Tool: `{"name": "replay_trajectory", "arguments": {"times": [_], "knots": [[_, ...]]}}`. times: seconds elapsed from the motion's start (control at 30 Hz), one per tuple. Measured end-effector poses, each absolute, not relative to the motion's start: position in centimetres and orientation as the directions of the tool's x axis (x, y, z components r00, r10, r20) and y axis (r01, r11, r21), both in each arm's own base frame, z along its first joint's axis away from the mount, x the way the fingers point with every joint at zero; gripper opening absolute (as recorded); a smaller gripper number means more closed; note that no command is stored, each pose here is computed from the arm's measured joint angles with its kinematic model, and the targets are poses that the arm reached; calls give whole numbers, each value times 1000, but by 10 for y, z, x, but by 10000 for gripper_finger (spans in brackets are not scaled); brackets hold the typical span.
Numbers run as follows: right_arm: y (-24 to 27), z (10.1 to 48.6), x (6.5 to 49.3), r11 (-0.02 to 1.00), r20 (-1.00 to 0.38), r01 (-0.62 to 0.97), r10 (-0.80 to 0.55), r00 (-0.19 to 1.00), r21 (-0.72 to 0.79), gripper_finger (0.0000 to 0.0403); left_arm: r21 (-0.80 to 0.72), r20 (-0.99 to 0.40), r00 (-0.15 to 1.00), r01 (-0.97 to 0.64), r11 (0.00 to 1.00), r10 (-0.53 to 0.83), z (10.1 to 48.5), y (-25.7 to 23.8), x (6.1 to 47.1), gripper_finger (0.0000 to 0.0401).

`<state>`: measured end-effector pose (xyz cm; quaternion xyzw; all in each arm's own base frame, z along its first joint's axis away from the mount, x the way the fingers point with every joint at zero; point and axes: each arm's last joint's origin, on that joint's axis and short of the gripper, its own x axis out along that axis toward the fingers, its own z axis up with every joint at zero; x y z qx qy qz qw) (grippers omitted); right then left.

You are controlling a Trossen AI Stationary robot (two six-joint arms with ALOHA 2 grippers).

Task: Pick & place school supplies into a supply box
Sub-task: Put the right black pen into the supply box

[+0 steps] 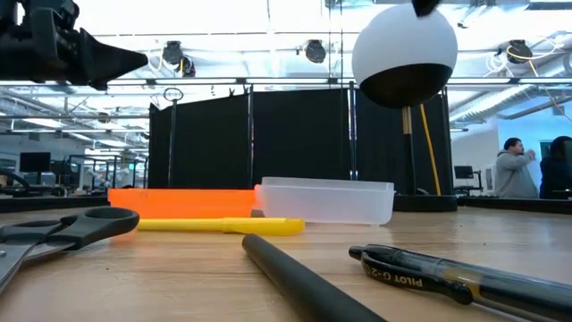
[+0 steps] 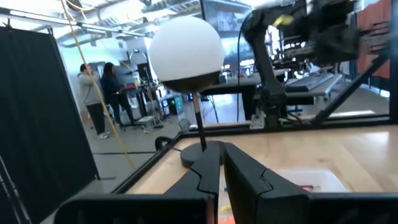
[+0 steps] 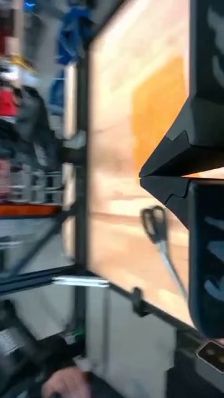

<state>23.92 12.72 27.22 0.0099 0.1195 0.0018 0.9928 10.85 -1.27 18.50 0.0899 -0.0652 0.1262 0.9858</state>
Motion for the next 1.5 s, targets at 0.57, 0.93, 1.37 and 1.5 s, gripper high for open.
{"name": "replay_trajectory", "arguments": {"times": [0.57,0.93,1.37,1.5], "knots": [[268,298,338,902,-440,45,166,882,429,0,-22,18,975,-222,975,222,171,-13,110,31],[296,212,358,566,-680,458,273,680,686,0,-48,-7,994,-111,993,111,168,-17,110,31],[288,183,350,560,-900,709,196,390,430,3,-5,-1,994,-112,994,112,169,-17,110,31],[285,182,351,573,-909,709,204,363,412,31,-4,-2,994,-112,994,112,169,-17,111,31]]}}
